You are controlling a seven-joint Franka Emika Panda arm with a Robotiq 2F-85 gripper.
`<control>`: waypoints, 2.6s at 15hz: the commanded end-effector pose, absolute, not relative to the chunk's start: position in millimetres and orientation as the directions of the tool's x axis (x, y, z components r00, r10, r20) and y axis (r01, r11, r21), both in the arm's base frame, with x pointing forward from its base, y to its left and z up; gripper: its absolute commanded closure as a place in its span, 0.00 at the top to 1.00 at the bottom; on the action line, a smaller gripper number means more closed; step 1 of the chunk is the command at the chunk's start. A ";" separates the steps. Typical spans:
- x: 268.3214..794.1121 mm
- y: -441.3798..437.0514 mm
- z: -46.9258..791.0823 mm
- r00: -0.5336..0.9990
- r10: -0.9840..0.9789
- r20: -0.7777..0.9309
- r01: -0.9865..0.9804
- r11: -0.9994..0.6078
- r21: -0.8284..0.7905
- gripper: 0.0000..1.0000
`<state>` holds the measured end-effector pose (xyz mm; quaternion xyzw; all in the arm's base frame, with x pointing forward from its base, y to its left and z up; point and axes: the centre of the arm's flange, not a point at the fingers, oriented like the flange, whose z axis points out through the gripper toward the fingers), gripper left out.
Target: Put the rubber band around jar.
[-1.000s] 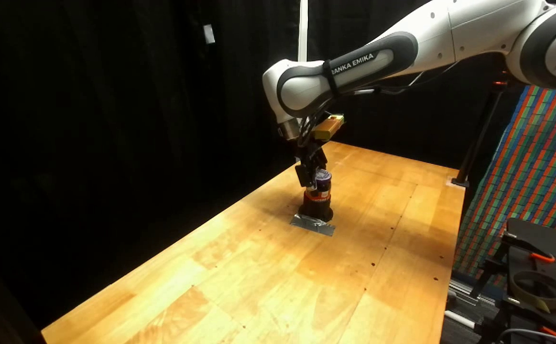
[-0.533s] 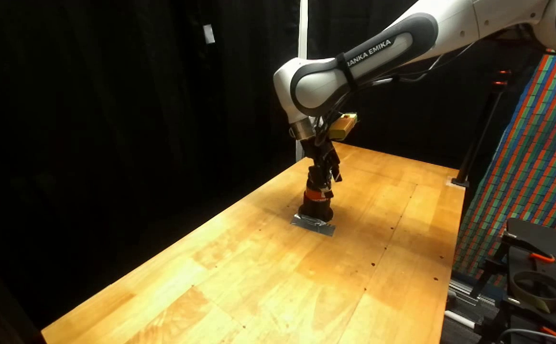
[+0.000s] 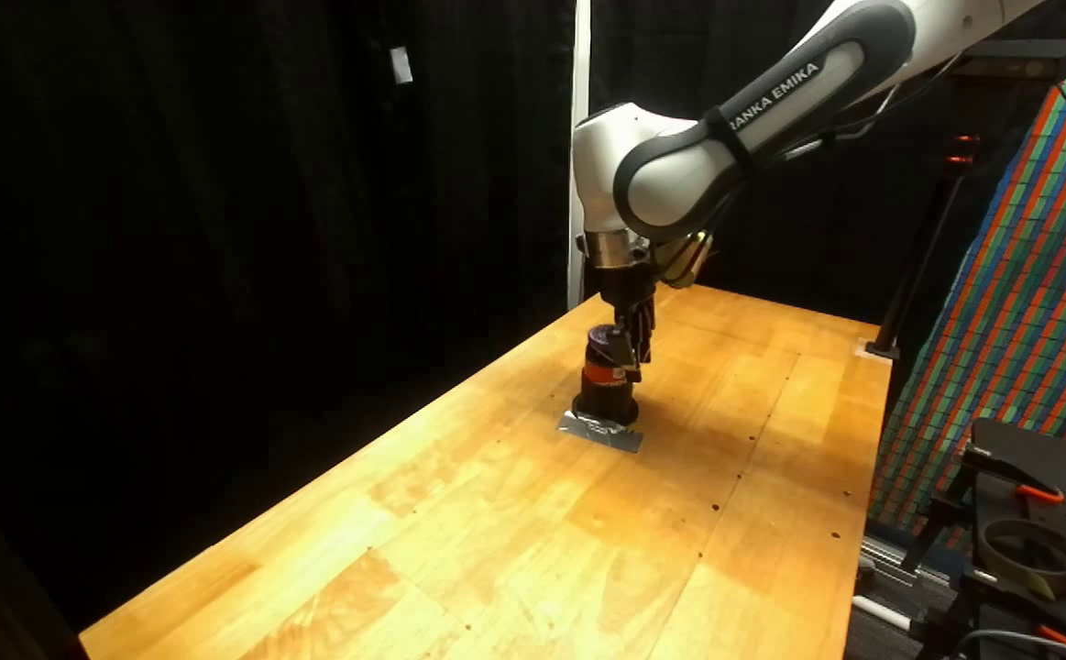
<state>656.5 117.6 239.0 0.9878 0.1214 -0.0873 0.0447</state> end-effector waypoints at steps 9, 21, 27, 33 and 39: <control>505.4 125.7 215.2 0.912 0.266 0.312 0.202 -0.954 0.224 0.17; 474.6 124.7 244.7 0.726 0.209 0.655 0.072 -0.971 0.229 0.14; 457.9 143.2 263.6 0.716 0.234 0.658 0.109 -0.968 0.225 0.15; 443.5 121.5 332.0 0.836 0.375 0.401 0.225 -0.900 0.373 0.50; 414.2 90.9 302.4 0.884 0.371 0.286 0.220 -0.868 0.445 0.97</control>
